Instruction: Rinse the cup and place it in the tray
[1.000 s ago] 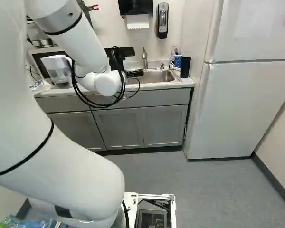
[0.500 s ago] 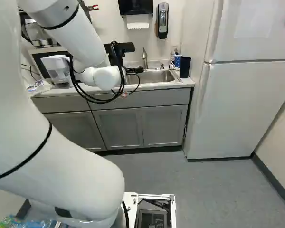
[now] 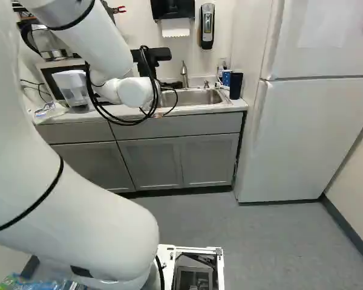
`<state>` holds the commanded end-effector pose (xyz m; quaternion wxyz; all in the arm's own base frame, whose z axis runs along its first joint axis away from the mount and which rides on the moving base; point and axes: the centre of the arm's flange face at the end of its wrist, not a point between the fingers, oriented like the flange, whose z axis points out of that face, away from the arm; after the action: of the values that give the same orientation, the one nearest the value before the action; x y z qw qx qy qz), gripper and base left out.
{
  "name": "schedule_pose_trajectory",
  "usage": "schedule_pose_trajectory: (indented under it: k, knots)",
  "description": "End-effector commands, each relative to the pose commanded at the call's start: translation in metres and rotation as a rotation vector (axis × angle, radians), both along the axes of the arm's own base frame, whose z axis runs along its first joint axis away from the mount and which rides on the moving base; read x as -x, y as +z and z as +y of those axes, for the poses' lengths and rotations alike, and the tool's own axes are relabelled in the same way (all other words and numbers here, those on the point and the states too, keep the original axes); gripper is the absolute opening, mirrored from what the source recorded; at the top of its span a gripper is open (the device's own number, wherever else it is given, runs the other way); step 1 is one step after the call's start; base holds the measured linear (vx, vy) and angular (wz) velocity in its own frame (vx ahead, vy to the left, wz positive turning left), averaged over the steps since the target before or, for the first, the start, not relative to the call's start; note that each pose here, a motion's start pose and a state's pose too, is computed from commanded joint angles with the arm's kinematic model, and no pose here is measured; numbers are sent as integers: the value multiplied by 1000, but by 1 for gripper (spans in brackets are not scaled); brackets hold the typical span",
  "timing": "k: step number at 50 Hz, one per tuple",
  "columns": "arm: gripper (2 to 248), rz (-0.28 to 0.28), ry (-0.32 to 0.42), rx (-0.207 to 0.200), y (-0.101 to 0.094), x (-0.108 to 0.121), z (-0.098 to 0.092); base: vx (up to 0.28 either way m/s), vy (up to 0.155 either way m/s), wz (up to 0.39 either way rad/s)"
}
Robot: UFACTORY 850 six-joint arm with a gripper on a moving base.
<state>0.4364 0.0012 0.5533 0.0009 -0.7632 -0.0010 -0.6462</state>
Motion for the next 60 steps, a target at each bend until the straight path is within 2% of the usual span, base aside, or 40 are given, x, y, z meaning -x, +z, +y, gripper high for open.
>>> schedule_pose_trajectory:
  k: [60]
  knots:
    - [247, -43, 0, 0, 57, -10, 0, 0, 0, 0]
